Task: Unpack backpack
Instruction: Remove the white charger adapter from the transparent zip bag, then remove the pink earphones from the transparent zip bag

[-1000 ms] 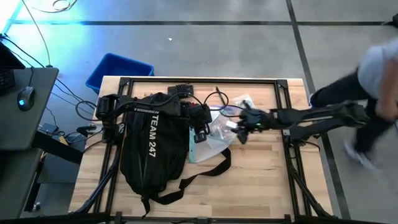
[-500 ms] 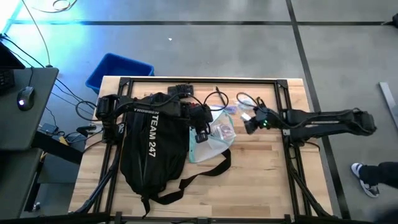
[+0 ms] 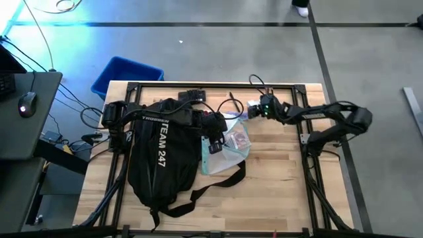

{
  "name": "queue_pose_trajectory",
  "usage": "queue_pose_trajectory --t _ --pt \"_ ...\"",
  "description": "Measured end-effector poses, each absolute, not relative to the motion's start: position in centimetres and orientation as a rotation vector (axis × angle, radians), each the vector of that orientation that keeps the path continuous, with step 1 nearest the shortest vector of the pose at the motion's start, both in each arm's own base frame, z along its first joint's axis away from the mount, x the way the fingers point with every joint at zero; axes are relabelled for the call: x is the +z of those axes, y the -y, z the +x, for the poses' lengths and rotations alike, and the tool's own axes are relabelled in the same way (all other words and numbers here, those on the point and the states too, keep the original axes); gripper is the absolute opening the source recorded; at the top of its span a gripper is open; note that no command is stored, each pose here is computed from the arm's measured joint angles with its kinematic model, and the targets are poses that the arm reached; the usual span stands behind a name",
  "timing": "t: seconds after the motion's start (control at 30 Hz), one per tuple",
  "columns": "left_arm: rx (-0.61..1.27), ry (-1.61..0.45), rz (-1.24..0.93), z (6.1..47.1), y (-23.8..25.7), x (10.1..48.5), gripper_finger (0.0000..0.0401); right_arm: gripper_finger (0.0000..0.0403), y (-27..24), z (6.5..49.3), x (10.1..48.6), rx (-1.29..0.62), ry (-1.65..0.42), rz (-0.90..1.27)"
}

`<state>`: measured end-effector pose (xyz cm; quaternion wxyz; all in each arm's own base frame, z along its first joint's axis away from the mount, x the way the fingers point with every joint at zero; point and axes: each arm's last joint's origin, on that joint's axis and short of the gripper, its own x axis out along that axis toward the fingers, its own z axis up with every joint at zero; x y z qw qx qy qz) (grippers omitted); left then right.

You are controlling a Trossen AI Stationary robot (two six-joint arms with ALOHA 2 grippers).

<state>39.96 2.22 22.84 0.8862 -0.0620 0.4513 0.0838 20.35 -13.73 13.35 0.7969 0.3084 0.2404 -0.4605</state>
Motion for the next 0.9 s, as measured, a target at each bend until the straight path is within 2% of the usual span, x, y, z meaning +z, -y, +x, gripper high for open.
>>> queue_pose_trajectory --t 0.13,0.23,0.57,0.73,0.9 --pt "0.165 -0.939 -0.134 40.0 -2.2 22.8 0.0000 0.0311 15.0 20.9 13.3 -0.970 -0.592 0.717" --pt "0.162 -0.939 -0.135 40.0 -2.2 22.8 0.0000 0.0334 14.9 20.9 13.9 -0.972 -0.608 0.701" --pt "0.161 -0.940 -0.135 40.0 -2.1 22.8 0.0000 0.0321 10.0 20.4 19.6 -0.754 -0.544 0.525" --pt "0.161 -0.940 -0.135 40.0 -2.2 22.8 0.0000 0.0320 6.5 20.8 20.6 -0.592 -0.566 0.472" --pt "0.148 -0.942 -0.111 40.0 -2.2 22.8 0.0000 0.0320 2.7 21.9 20.1 -0.303 -0.648 0.503"
